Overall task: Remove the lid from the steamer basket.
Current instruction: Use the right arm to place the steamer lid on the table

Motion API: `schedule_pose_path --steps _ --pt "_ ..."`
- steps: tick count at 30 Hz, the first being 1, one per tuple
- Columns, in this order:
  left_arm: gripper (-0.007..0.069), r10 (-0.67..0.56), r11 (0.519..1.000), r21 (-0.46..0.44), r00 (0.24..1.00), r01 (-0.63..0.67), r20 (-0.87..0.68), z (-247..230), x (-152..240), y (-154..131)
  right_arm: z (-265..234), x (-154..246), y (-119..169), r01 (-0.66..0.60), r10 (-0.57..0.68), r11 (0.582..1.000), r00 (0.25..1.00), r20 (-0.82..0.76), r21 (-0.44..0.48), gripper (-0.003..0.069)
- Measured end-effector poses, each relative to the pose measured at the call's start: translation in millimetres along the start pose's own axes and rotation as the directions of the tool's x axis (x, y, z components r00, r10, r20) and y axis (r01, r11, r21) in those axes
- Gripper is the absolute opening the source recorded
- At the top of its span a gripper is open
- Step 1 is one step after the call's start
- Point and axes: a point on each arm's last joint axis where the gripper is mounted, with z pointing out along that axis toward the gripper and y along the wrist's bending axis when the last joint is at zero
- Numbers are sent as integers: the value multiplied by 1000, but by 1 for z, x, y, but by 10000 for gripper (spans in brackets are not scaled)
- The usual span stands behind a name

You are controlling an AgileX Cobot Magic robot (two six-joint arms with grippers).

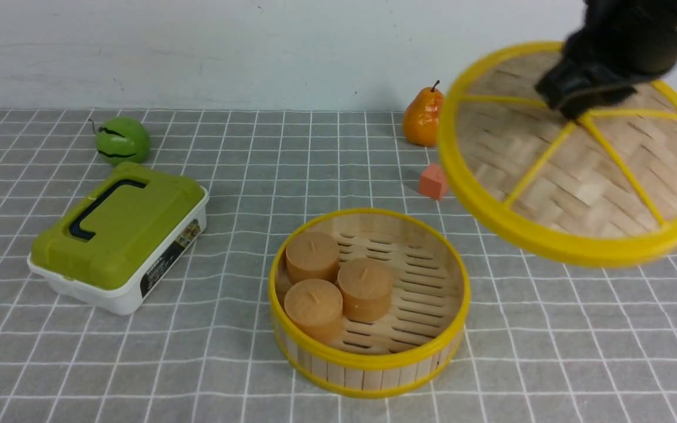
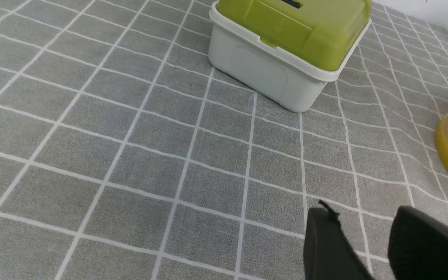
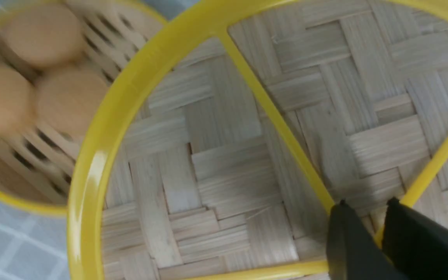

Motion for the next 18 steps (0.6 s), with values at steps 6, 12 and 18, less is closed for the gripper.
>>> schedule_pose_path --steps 6,12,18 --pt "239 0 1000 0 1000 0 0 0 0 0 65 69 -34 -185 187 982 976 -114 28 81" --pt "239 0 1000 0 1000 0 0 0 0 0 133 102 -39 -270 271 963 961 -59 25 81" --pt "239 0 1000 0 1000 0 0 0 0 0 181 107 -41 -312 313 950 949 -36 30 85"
